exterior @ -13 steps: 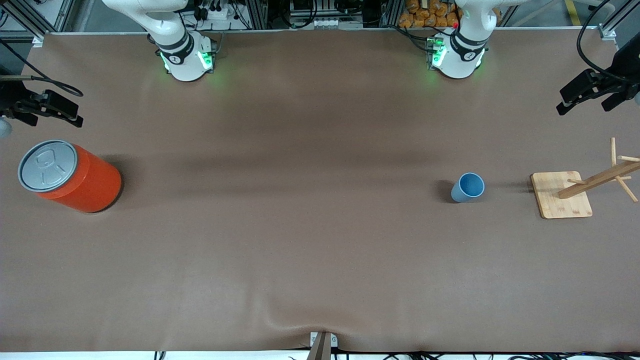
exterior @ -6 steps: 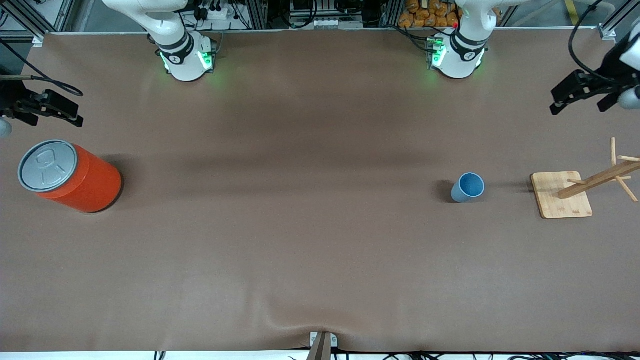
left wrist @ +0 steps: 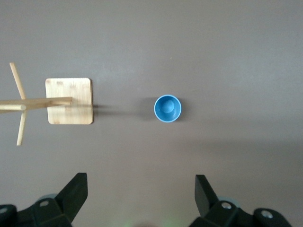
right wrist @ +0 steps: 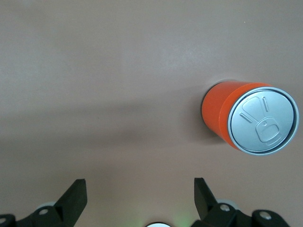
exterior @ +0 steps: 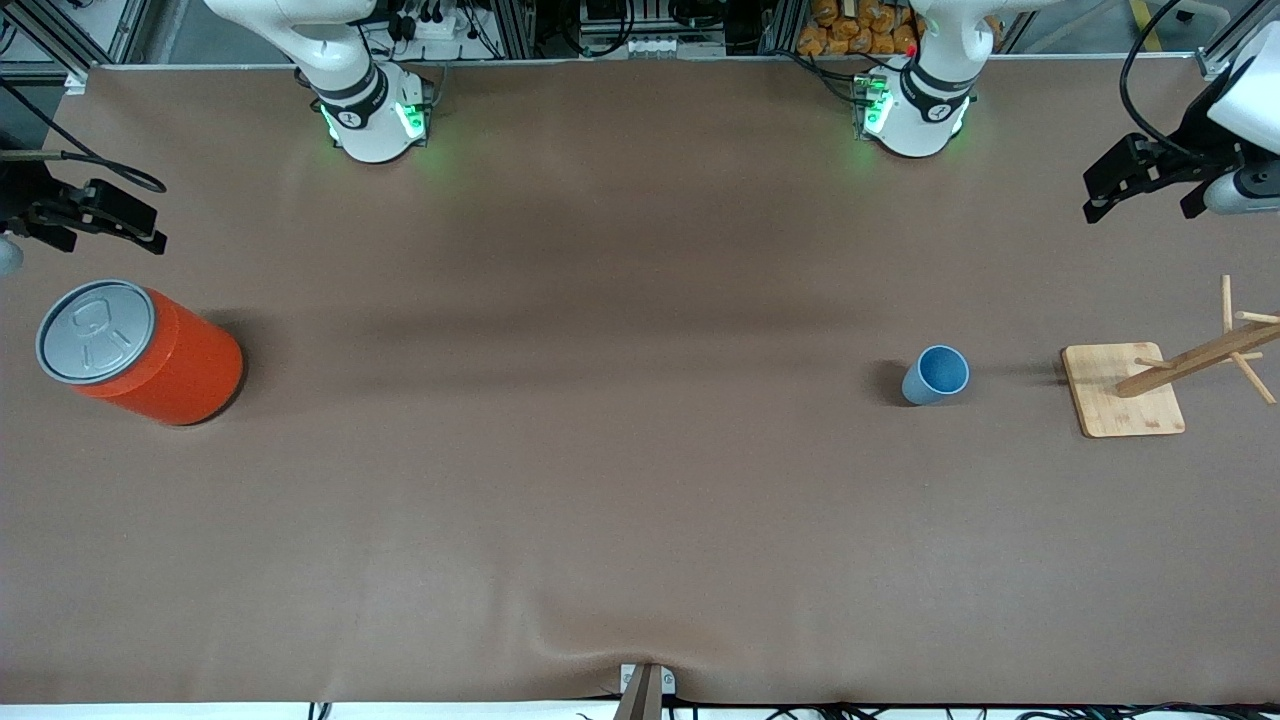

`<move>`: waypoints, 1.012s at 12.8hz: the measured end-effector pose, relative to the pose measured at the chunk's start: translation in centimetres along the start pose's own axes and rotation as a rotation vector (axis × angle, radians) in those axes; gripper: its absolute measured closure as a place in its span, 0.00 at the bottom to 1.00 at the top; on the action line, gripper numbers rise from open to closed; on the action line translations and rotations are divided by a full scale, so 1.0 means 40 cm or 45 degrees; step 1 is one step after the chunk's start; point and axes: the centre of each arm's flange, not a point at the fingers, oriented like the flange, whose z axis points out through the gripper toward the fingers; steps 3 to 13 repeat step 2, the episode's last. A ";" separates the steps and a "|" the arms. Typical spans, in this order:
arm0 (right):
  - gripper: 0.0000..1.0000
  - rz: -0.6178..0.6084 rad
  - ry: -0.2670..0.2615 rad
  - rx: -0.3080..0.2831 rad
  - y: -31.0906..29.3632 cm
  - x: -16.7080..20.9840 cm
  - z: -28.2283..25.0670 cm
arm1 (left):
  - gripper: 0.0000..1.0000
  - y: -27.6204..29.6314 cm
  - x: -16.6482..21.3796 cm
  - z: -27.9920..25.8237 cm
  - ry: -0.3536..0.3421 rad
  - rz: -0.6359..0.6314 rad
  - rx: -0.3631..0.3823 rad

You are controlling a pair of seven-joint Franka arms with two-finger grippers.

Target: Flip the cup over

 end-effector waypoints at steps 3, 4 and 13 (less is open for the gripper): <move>0.00 0.000 0.000 0.000 0.000 0.000 0.000 | 0.00 -0.004 0.000 -0.015 -0.010 -0.003 -0.001; 0.00 0.000 0.000 0.000 0.000 0.000 0.000 | 0.00 -0.004 0.000 -0.015 -0.010 -0.003 -0.001; 0.00 0.000 0.000 0.000 0.000 0.000 0.000 | 0.00 -0.004 0.000 -0.015 -0.010 -0.003 -0.001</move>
